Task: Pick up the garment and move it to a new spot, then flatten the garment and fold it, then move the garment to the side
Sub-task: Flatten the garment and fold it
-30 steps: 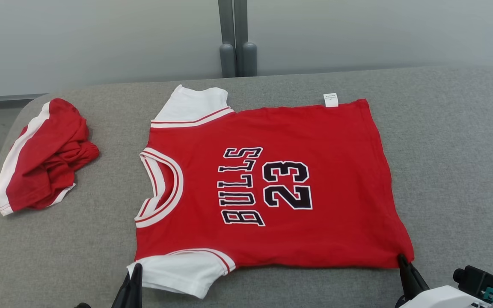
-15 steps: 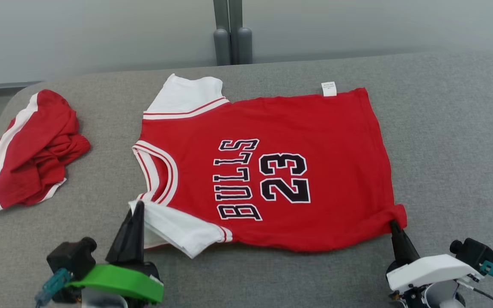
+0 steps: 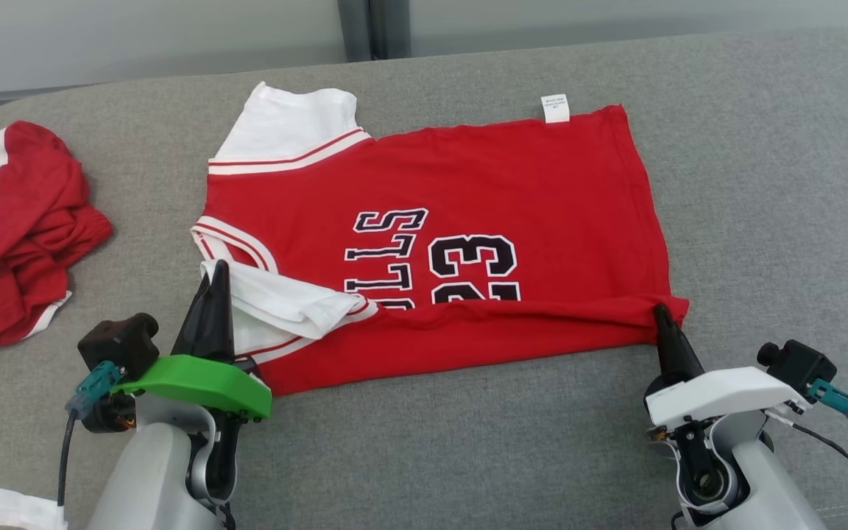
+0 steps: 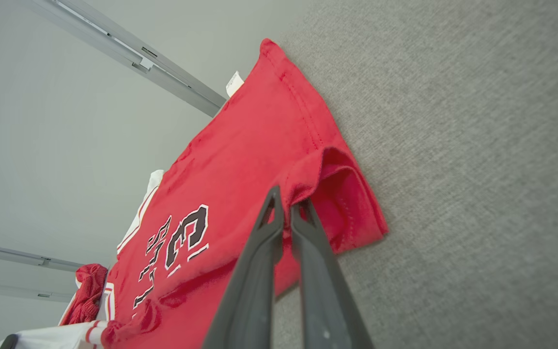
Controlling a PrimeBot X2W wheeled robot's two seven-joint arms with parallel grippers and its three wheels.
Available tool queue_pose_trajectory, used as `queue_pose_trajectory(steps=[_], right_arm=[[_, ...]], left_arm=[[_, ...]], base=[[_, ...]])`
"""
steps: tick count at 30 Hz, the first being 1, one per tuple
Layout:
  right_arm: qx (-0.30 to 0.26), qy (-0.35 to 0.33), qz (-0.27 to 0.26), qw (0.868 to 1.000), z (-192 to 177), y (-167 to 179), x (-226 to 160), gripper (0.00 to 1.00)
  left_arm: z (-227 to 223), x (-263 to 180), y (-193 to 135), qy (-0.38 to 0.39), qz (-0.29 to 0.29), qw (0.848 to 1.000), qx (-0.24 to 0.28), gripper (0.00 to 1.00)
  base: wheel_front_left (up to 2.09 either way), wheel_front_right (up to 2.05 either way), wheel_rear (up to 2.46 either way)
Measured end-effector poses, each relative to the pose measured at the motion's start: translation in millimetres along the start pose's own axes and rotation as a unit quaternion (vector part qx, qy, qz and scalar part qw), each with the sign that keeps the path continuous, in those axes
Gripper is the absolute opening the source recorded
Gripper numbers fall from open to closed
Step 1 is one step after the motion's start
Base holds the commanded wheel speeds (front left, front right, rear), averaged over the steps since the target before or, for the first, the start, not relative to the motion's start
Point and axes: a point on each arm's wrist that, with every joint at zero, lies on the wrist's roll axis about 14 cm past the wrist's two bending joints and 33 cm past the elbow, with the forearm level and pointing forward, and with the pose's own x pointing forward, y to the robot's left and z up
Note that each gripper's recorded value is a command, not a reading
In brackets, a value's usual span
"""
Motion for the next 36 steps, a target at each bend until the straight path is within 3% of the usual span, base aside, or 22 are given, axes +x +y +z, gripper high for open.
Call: queue_pose_trajectory(steps=[7, 9, 10, 11, 12, 13, 14, 21, 26, 36], right_arm=[[-0.008, 0.001, -0.008, 1.0, -1.7, -3.9, 11.9, 0.01], [-0.01, -0.002, -0.008, 1.0, -0.5, -3.3, 15.0, 0.37], [-0.01, -0.003, -0.005, 1.0, 0.6, -1.4, 17.0, 0.85], [-0.009, -0.007, -0.001, 1.0, 2.4, 1.5, 19.1, 1.0], [-0.006, -0.011, 0.002, 1.0, 4.4, 4.7, 21.3, 1.0], [-0.004, -0.014, 0.005, 1.0, 6.1, 7.0, 23.0, 1.0], [-0.005, -0.016, 0.009, 1.0, 7.6, 9.8, 24.6, 1.0], [-0.017, -0.029, 0.02, 0.999, 13.9, 18.8, 31.1, 1.0], [-0.115, -0.05, 0.04, 0.991, 29.1, 26.8, 30.9, 1.0], [-0.26, -0.098, 0.052, 0.959, 58.5, 29.2, 0.3, 1.0]], left_arm=[[-14.1, 15.0, 3.7, 0.022, 0.004, 1.0, 0.003, 0.0], [-12.1, 19.2, 3.5, 0.019, 0.004, 1.0, 0.004, 0.0], [-9.9, 21.5, 3.4, 0.015, 0.005, 1.0, 0.003, 0.06], [-7.4, 23.6, 2.9, 0.012, 0.005, 1.0, 0.002, 0.25], [-5.2, 25.2, 2.5, 0.008, 0.006, 1.0, 0.002, 0.46], [-3.9, 26.0, 2.6, 0.006, 0.006, 1.0, 0.001, 0.92], [-3.3, 26.1, 2.9, 0.005, 0.008, 1.0, 0.002, 1.0], [3.3, 19.5, 5.1, -0.008, 0.011, 1.0, -0.005, 1.0], [0.0, -0.1, 11.4, -0.009, 0.022, 1.0, -0.011, 1.0], [-16.7, -52.9, 43.5, 0.043, 0.07, 0.997, 0.009, 1.0]], base=[[0.0, 0.0, 0.0], [0.0, 0.0, 0.0], [0.0, 0.0, 0.0], [0.0, 0.0, 0.0], [0.0, 0.0, 0.0], [0.0, 0.0, 0.0], [0.0, 0.0, 0.0], [0.0, 0.0, 0.0], [0.0, 0.0, 0.0], [0.0, 0.0, 0.0]])
